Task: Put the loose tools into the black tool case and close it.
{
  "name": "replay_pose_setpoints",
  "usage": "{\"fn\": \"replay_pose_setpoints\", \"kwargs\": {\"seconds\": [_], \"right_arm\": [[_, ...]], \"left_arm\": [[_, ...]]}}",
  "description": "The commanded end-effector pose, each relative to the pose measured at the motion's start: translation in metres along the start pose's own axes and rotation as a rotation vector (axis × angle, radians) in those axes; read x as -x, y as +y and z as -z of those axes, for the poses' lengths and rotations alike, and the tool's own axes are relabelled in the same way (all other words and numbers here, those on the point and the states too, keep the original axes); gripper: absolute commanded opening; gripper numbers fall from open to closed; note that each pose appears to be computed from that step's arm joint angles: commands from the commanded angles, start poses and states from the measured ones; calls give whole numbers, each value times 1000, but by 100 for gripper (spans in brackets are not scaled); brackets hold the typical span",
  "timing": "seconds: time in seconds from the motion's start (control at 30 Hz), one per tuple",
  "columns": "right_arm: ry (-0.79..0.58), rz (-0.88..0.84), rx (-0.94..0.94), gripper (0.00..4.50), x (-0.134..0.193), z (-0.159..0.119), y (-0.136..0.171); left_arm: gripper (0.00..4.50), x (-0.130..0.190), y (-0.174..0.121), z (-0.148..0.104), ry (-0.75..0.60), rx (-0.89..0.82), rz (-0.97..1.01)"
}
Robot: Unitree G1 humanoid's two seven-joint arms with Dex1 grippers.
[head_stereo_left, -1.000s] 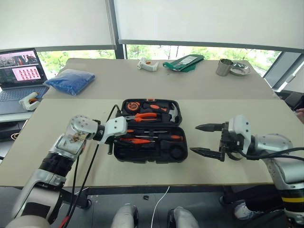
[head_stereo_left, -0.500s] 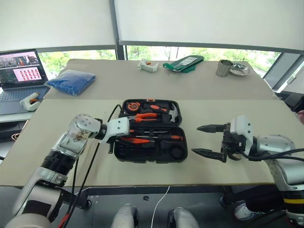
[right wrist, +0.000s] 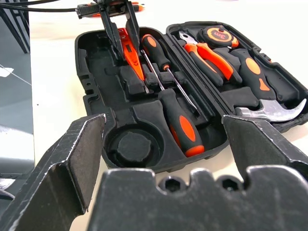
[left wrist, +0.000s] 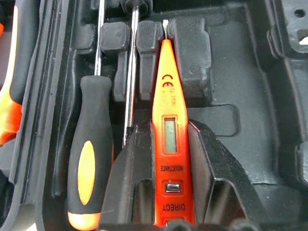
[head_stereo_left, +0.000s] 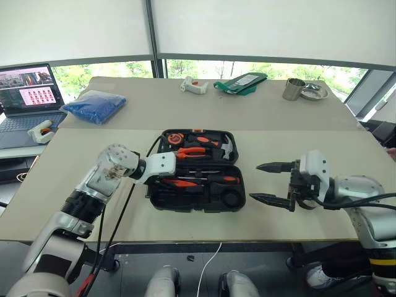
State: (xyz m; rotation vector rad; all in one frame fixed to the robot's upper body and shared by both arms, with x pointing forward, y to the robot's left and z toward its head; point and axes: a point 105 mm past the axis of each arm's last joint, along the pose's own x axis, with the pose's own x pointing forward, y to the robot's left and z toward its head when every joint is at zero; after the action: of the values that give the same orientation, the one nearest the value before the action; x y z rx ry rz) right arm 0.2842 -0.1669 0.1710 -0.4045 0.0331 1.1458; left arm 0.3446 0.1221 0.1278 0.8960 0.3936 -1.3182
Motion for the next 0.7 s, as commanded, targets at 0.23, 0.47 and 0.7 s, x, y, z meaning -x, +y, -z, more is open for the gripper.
{"fn": "replay_pose_setpoints", "kwargs": {"seconds": [0.23,0.47,0.7], "right_arm": [[-34,-7,44,450,-4,-14,1],[-39,-24,32,450,-5,-15,4],[-42,-42,28,450,-7,-15,4]], "left_arm": [[208,0,-12,1,-28,77,22],[416,24,0,-12,-212,40,-98],[416,35,13,-21,-400,100,-184]]}}
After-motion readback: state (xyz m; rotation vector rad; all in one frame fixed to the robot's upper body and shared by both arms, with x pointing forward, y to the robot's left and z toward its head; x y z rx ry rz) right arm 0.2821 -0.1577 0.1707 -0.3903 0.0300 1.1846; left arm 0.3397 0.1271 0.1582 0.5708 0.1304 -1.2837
